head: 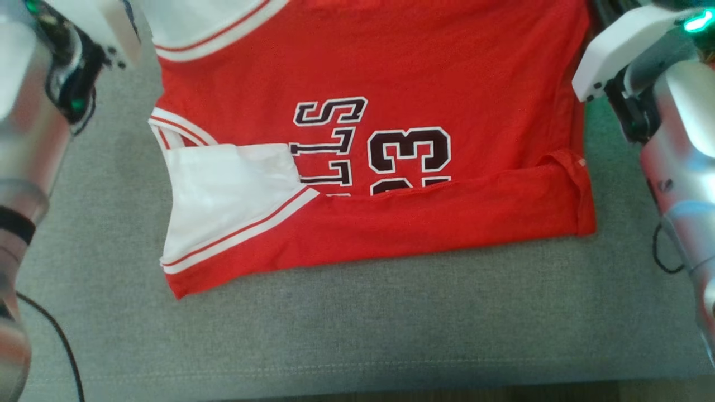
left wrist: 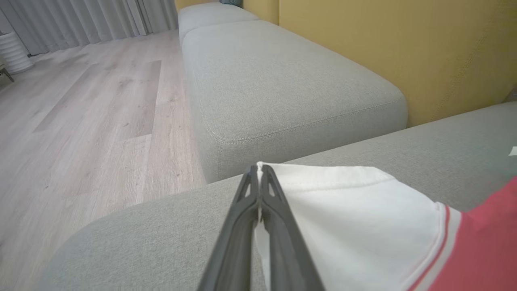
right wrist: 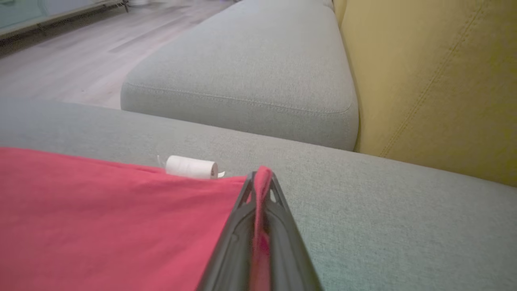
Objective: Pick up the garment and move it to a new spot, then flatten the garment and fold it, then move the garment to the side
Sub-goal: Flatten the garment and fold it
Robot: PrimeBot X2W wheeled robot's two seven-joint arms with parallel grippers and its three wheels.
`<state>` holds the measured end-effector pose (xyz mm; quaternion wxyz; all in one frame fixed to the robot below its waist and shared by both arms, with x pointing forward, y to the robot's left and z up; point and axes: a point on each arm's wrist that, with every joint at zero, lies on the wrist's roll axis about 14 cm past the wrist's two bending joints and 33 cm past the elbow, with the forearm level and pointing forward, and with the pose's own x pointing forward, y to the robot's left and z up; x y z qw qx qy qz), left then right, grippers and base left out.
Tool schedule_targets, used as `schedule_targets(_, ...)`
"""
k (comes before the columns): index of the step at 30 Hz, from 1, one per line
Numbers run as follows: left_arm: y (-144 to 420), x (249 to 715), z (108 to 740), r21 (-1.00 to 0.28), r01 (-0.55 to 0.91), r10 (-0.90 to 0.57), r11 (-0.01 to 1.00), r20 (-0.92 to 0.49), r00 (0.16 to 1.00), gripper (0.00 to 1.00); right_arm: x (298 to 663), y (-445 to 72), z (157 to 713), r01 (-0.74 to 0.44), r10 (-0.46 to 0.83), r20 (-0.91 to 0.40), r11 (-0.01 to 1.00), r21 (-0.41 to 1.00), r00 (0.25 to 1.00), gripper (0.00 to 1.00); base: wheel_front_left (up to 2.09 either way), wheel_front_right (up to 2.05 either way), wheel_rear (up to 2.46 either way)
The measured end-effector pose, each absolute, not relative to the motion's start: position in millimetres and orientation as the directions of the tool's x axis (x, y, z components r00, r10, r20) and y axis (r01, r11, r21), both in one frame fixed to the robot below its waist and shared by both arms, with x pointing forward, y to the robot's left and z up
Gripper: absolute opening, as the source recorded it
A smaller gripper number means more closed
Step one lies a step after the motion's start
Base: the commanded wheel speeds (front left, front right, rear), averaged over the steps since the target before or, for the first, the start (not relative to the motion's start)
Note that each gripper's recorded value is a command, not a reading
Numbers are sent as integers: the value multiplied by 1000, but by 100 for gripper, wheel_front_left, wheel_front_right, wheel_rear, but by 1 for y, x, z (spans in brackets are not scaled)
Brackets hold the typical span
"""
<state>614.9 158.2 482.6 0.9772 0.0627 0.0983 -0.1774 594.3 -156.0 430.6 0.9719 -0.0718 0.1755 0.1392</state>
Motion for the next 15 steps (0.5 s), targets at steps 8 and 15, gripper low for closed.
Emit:
schedule_targets(8, 155, 561, 486, 100, 439, -407, 893, -234, 883, 0, 546, -151, 429, -332, 297, -385, 943, -27, 874, 0, 0, 0, 0)
schedule_targets(15, 169, 518, 494, 116, 476, -433, 872, -271, 860, 0, 513, -151, 441, -380, 345, -415, 925, -2, 842, 0, 0, 0, 0)
